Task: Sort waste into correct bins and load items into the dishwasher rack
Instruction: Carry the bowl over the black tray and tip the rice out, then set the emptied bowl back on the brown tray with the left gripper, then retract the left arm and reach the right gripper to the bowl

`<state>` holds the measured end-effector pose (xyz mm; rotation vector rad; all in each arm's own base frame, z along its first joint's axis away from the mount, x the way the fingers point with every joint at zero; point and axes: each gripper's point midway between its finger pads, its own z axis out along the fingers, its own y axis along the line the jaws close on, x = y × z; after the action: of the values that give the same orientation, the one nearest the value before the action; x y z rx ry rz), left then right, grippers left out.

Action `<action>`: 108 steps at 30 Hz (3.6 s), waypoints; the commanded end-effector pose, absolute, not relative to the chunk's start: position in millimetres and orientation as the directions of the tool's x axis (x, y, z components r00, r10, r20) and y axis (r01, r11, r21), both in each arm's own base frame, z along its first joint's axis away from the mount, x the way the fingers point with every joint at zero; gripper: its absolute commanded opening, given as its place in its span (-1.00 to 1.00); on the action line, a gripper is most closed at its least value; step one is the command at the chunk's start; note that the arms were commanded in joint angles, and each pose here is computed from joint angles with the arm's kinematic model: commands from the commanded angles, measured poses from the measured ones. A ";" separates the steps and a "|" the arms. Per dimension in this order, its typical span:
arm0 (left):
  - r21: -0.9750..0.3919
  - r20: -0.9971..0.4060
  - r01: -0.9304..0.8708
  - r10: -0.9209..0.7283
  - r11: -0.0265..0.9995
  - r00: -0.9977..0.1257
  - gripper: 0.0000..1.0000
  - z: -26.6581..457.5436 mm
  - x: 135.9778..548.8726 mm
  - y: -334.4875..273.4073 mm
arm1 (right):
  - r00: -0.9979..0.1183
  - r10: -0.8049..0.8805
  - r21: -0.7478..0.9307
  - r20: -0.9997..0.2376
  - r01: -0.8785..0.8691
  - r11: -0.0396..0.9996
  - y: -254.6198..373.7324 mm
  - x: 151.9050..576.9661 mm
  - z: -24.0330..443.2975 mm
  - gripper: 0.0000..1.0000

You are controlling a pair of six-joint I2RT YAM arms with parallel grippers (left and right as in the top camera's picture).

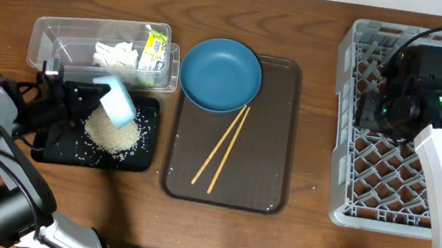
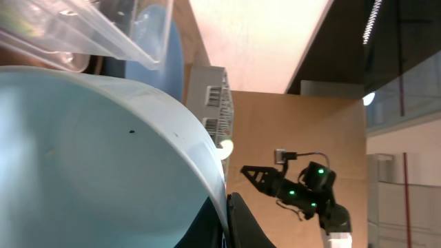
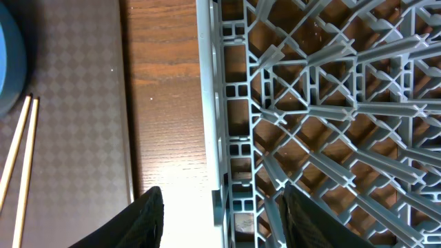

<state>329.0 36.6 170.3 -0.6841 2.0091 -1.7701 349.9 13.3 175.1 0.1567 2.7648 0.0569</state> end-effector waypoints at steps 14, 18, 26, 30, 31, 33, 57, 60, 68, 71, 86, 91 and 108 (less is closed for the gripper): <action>-0.921 -0.113 -0.049 -0.385 0.388 -0.916 -0.88 180.4 305.8 -23.0 | -0.929 0.097 0.048 -0.356 0.085 0.995 15.9 348.6 174.7 0.07; -0.849 -0.169 -0.006 -0.282 0.529 -0.944 -0.88 179.2 301.3 -50.9 | -0.929 0.097 0.048 -0.357 0.085 0.995 15.9 348.7 174.9 0.07; -0.633 -0.287 0.156 -0.043 0.758 -0.957 -0.88 160.8 307.2 -126.5 | -0.930 0.097 0.052 -0.355 0.084 0.995 16.7 348.4 174.8 0.08; -0.550 -0.338 0.226 0.033 0.804 -0.940 -0.88 150.7 313.3 -170.4 | -0.930 0.097 0.055 -0.355 0.083 0.995 17.2 348.4 174.8 0.08; -0.532 -0.341 0.222 0.033 0.817 -0.939 -0.87 146.8 315.1 -181.2 | -0.930 0.097 0.055 -0.354 0.083 0.995 17.2 348.2 174.6 0.08; -0.511 -0.355 0.250 0.063 0.822 -0.933 -0.87 140.2 314.5 -204.5 | -0.931 0.097 0.054 -0.353 0.083 0.995 17.2 347.9 174.5 0.08; -0.526 -0.422 0.449 0.237 0.722 -0.875 -0.53 111.2 295.6 -311.2 | -0.936 0.097 0.067 -0.339 0.079 0.995 19.6 344.8 173.4 0.10; -0.525 -0.421 0.406 0.186 0.748 -0.888 -0.48 126.7 303.3 -287.1 | -0.937 0.097 0.103 -0.337 0.065 0.993 26.3 345.2 173.9 0.15; -0.498 -0.294 0.136 -0.019 0.856 -0.956 -0.31 153.6 297.7 -172.1 | -0.944 0.059 0.229 -0.324 -0.018 0.973 58.7 342.3 176.8 0.24; -0.450 -0.232 -0.017 -0.135 0.893 -0.963 -0.30 153.8 288.6 -121.2 | -0.948 0.005 0.227 -0.317 -0.071 0.971 73.0 337.4 173.2 0.24; -0.344 -0.130 -0.346 -0.409 0.873 -0.903 -0.05 147.7 268.2 -25.6 | -0.964 -0.187 0.244 -0.191 -0.231 0.942 142.8 280.3 91.2 0.15; -0.343 -0.129 -0.346 -0.409 0.873 -0.903 -0.01 147.5 268.2 -25.6 | -0.961 -0.223 0.245 -0.165 -0.259 0.934 154.7 259.8 62.2 0.11; -0.343 -0.129 -0.346 -0.409 0.873 -0.903 0.01 147.5 268.1 -25.7 | -0.977 -0.120 0.144 -0.175 -0.146 0.979 140.8 257.3 35.4 -0.46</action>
<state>267.7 -29.1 145.1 -0.5838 2.8558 -0.4884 258.4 143.8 38.5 -0.2592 2.9493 0.2667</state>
